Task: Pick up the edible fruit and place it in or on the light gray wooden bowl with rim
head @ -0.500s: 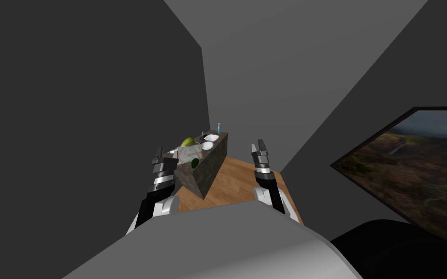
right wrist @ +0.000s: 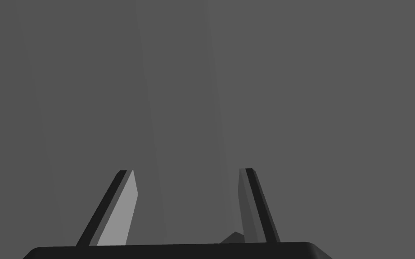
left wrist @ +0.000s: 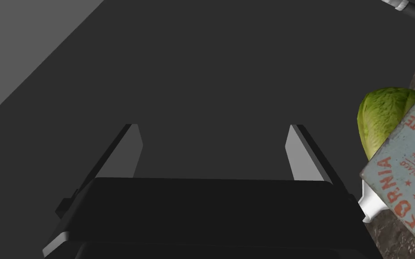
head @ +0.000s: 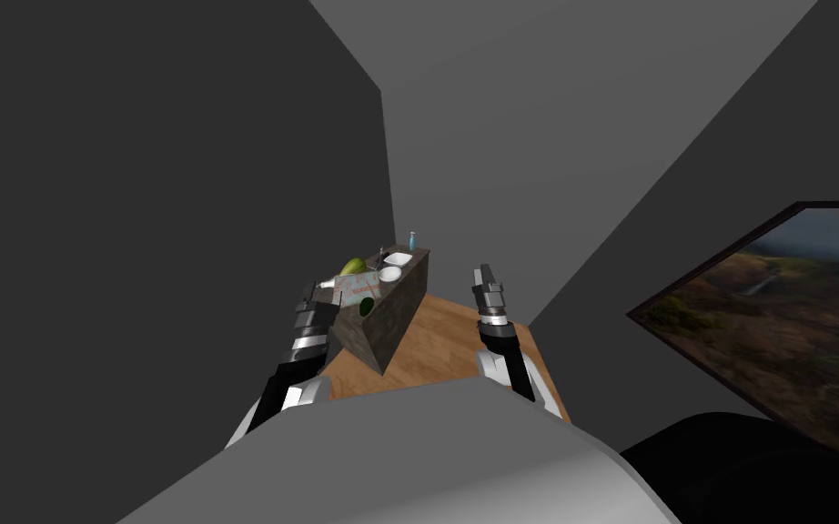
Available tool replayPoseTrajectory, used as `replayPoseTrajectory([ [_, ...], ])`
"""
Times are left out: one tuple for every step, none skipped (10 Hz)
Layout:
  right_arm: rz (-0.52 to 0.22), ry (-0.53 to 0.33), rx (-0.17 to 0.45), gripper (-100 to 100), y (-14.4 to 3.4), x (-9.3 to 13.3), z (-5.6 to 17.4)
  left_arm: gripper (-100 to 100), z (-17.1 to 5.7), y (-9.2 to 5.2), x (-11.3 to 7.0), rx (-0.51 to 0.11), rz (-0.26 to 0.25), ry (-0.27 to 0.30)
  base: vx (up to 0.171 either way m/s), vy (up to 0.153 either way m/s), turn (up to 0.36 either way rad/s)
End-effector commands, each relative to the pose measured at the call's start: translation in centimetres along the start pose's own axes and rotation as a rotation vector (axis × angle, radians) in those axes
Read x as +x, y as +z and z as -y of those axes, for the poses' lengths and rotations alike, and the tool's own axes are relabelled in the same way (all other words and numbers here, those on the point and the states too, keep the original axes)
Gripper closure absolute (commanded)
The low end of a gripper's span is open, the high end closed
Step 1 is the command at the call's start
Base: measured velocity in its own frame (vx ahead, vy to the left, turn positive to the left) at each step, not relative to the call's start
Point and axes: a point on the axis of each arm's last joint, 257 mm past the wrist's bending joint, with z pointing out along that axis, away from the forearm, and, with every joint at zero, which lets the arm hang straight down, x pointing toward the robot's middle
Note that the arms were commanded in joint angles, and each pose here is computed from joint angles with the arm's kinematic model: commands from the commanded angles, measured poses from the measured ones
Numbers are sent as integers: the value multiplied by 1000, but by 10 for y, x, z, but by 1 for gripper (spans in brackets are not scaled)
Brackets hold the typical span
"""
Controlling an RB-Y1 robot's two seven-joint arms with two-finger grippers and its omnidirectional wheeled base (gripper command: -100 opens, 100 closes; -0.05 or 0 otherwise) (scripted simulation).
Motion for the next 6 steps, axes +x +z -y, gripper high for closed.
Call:
replayPoseTrajectory([
  [0, 0, 0, 0, 0, 0, 0, -100, -19, -8, -6, -63, -3, -23, 17, -28, 40],
  [0, 0, 0, 0, 0, 0, 0, -100, -32, -13, -9, -103, 1, -41, 17, -33, 37],
  [0, 0, 0, 0, 0, 0, 0, -100, -46, -20, -13, -144, 9, -62, 19, -36, 51],
  [0, 0, 0, 0, 0, 0, 0, -100, -60, -27, -18, -185, 20, -84, 22, -34, 54],
  [0, 0, 0, 0, 0, 0, 0, -100, -73, -34, -22, -224, 34, -108, 24, -31, 43],
  [0, 0, 0, 0, 0, 0, 0, -100, -87, -42, -26, -262, 49, -133, 27, -30, 44],
])
